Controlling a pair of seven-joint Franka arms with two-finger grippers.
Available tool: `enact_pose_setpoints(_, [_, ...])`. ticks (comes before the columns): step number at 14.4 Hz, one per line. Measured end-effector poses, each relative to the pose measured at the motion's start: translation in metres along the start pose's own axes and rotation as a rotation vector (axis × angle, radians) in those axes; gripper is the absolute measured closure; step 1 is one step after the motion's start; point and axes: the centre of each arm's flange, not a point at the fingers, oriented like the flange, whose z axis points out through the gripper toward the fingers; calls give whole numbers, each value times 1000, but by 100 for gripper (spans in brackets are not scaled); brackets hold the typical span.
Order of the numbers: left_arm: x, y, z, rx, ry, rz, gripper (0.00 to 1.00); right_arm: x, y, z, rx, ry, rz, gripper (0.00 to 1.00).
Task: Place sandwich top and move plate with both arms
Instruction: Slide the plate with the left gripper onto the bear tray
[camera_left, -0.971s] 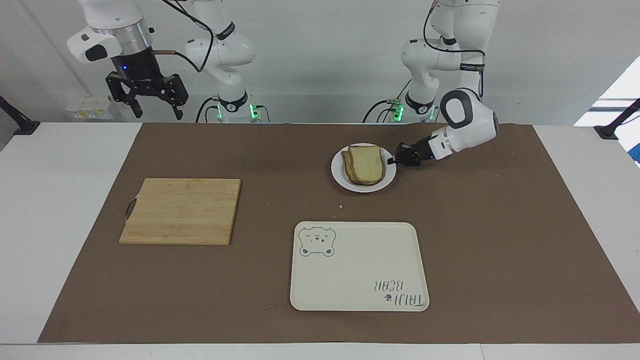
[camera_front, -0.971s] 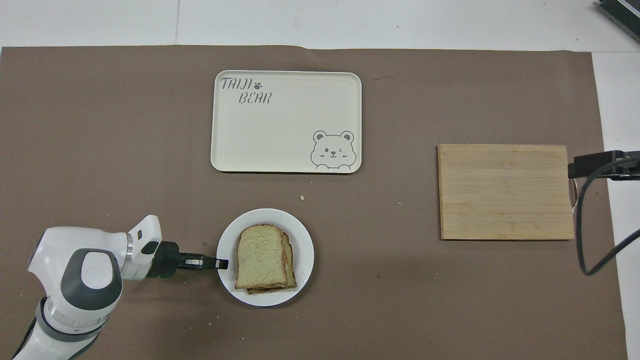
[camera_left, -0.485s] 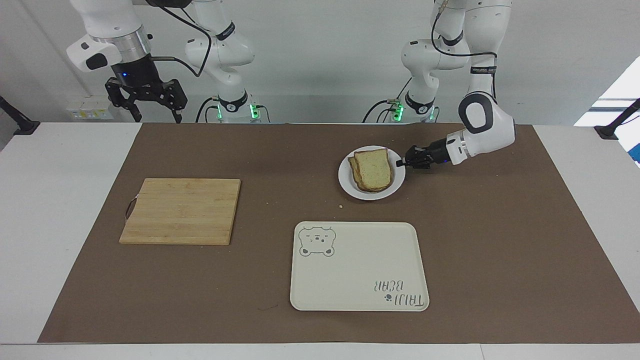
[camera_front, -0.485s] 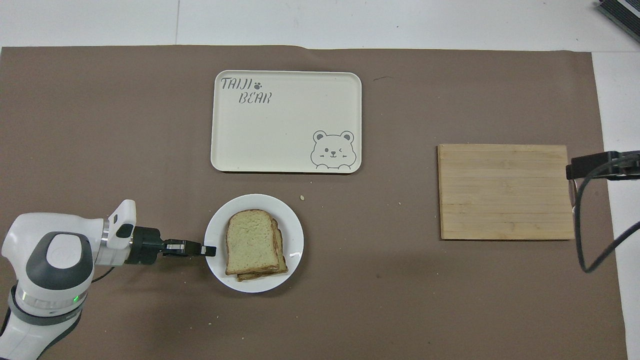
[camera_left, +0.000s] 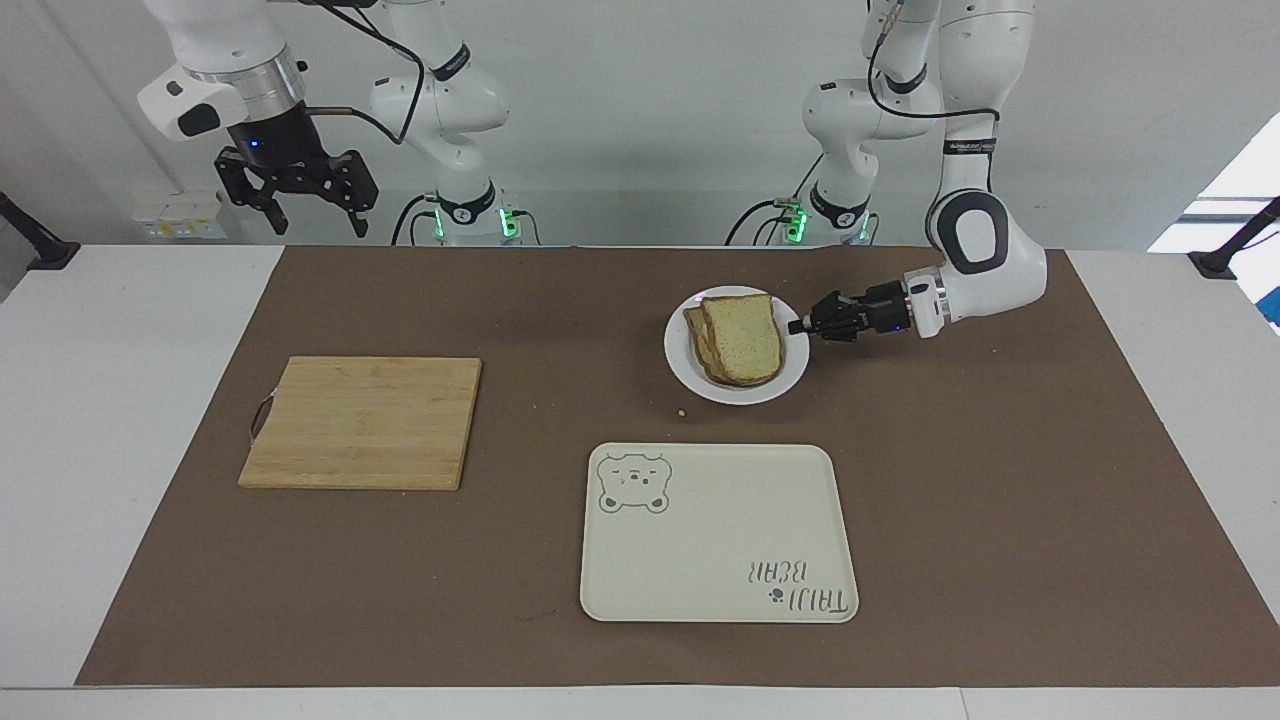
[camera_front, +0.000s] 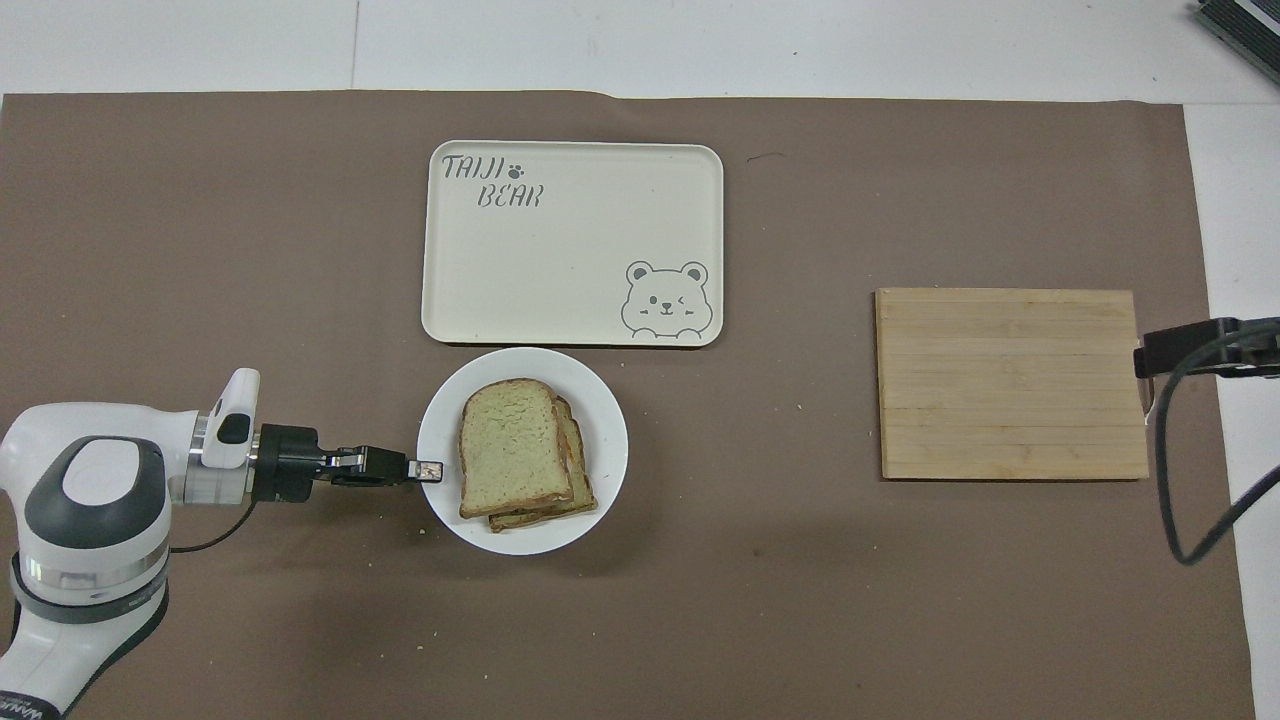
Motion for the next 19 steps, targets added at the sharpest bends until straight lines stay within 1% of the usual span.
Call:
enact_pose_setpoints(2, [18, 11, -10, -17, 3, -16, 95, 0, 7, 0, 4, 0, 15, 0])
enact_pose_setpoints(6, [60, 29, -23, -31, 42, -57, 95, 0, 22, 1, 6, -1, 44, 0])
enact_pose_setpoints(9, [94, 38, -28, -11, 88, -94, 95, 0, 23, 1, 6, -1, 45, 0])
enact_pose_setpoints(12, [126, 43, -12, -3, 100, -101, 95, 0, 23, 1, 6, -1, 45, 0])
enact_pose_setpoints(15, [155, 27, 2, 14, 129, -111, 95, 0, 23, 1, 6, -1, 45, 0])
enact_pose_setpoints(19, [191, 12, 7, 27, 162, -101, 95, 0, 22, 0, 6, -1, 44, 0])
